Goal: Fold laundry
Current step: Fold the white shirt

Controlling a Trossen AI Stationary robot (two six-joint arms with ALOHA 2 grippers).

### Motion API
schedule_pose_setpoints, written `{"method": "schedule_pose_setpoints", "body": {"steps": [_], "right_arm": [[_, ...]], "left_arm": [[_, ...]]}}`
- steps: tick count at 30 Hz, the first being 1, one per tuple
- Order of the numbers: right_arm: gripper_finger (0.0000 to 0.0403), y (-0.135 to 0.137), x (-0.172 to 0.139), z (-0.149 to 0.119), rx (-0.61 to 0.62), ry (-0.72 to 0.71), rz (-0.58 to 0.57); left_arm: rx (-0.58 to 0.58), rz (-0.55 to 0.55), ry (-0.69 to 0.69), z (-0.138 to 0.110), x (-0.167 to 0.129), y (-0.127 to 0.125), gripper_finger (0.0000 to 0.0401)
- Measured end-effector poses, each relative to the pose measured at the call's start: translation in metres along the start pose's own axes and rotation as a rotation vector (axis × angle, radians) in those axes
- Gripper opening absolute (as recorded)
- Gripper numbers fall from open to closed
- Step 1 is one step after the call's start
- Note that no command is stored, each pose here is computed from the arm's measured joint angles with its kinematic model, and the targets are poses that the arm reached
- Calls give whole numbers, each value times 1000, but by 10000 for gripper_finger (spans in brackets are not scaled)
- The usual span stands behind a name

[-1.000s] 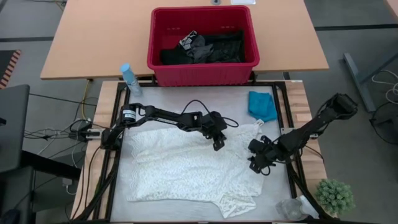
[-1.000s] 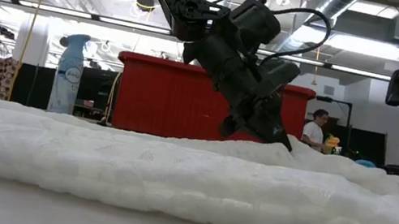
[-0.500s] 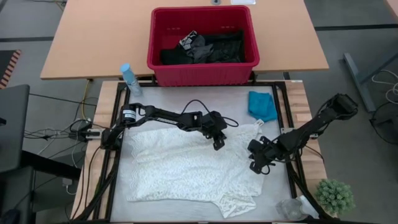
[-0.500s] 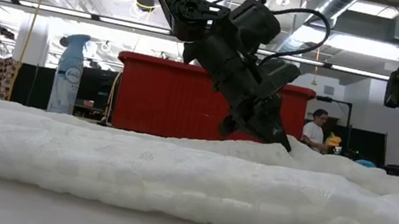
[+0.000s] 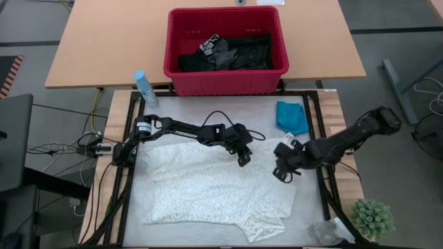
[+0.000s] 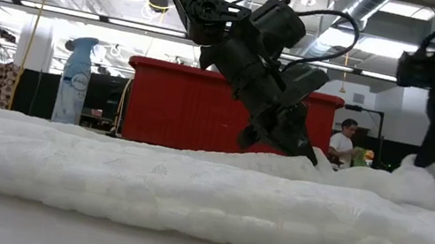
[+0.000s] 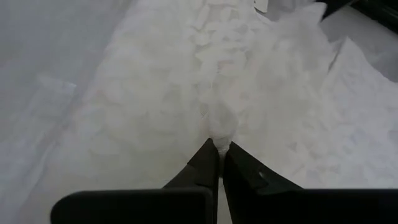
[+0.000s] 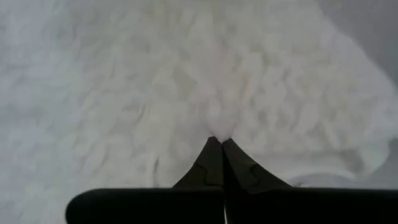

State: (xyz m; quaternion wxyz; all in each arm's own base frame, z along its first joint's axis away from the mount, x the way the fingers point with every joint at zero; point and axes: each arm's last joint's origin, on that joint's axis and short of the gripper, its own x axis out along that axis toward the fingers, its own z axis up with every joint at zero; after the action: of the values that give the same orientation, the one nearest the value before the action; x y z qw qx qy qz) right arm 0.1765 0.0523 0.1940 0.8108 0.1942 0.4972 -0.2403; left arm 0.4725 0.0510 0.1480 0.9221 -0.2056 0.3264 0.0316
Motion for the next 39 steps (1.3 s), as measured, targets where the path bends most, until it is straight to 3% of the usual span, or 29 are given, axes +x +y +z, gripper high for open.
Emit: {"method": "schedule_pose_setpoints", "body": {"steps": [14, 26, 39], "right_arm": [[12, -17, 7, 18, -45, -2, -53], [12, -21, 10, 29, -76, -46, -39], [12, -33, 14, 40, -92, -50, -68]], "left_arm": [[-100, 21, -10, 1, -2, 0, 2], [-49, 54, -67, 20, -27, -10, 0], [-24, 216, -44, 9, -24, -19, 0]]}}
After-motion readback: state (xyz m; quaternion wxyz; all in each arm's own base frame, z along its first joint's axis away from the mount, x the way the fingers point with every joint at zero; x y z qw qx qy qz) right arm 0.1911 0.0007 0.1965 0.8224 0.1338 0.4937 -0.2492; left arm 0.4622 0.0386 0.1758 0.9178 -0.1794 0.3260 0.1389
